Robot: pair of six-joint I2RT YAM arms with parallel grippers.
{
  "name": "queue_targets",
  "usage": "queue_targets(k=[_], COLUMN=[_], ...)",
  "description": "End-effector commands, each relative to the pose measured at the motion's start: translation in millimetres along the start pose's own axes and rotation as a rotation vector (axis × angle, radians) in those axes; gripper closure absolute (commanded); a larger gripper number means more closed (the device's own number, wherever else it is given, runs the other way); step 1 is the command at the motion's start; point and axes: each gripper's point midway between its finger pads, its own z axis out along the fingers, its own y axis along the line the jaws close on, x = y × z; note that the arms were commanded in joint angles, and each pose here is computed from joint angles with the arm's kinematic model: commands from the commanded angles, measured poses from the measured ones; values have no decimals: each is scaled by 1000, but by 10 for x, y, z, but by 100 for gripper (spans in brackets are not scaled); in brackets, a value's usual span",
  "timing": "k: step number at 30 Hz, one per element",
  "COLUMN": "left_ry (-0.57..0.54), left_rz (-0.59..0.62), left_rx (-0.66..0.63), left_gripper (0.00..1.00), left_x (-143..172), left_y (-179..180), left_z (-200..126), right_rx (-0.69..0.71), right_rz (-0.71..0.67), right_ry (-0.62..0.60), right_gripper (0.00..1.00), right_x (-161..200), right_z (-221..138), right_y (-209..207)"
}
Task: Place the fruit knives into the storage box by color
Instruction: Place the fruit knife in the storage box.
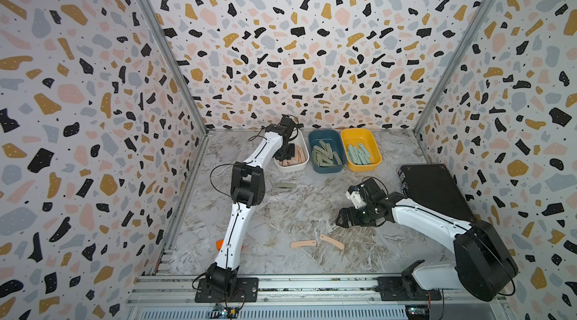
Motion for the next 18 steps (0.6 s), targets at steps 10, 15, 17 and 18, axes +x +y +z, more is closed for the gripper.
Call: queue_targets(k=[10,15,17,18], left_ry=[-159,-142,-98,-77], left_rz=[-76,-94,-103,-104], left_rx=[190,213,204,198], left_gripper=[1,1,1,1], left_x=[130,618,845,952], left_y=[-189,-14,84,127], left_z=[-1622,-1874,-1817,-1782], right_rx=[21,52,66,72], right_rz=[-254,-391,-445,-469], right_ry=[-107,-148,-147,-146], right_gripper=[5,17,20,21], right_x=[-829,-1316,-1458,-1514], right_z=[276,498,603,655], right_y=[543,770,872,916])
